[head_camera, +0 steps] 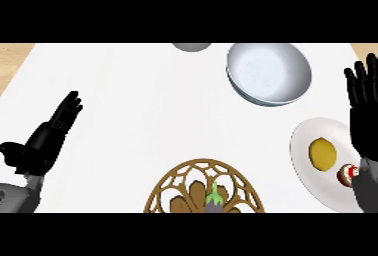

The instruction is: Pick the cupcake from the plate and place it in the bowl

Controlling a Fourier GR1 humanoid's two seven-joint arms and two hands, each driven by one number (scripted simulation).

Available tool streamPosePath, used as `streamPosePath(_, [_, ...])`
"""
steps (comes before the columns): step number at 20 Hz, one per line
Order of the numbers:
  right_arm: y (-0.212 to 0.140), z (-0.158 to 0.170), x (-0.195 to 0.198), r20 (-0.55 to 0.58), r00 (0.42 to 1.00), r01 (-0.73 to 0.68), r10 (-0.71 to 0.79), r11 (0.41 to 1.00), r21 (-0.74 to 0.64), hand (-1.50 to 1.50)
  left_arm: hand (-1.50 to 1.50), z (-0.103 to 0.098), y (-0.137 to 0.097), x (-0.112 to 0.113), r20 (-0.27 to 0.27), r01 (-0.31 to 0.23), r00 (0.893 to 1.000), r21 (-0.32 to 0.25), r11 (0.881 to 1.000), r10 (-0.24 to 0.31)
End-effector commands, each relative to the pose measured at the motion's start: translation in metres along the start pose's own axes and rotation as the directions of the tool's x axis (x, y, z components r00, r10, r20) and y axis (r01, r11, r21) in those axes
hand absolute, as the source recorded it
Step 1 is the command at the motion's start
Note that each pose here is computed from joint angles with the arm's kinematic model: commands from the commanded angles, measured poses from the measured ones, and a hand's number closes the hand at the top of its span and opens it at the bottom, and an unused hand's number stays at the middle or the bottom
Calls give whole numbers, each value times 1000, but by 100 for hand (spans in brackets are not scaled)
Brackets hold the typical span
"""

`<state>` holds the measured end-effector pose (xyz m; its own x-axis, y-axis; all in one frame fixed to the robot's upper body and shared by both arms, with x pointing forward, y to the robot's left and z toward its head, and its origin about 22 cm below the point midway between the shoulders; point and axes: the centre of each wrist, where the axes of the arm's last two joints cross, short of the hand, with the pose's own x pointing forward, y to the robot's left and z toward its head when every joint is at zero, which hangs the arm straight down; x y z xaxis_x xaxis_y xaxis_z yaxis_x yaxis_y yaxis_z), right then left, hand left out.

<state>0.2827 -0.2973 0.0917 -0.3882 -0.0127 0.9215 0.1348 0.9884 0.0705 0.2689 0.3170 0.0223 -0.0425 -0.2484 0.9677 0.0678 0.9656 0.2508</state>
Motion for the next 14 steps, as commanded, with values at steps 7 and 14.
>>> streamPosePath(7, [-139,16,42,-87,652,-708,753,646,285,150,0,3,-57,1,-53,-273,962,-81,959,269])
streamPosePath(14, [-165,96,6,55,849,-497,525,759,420,-150,0,-2,-104,30,-88,-351,936,-155,924,340])
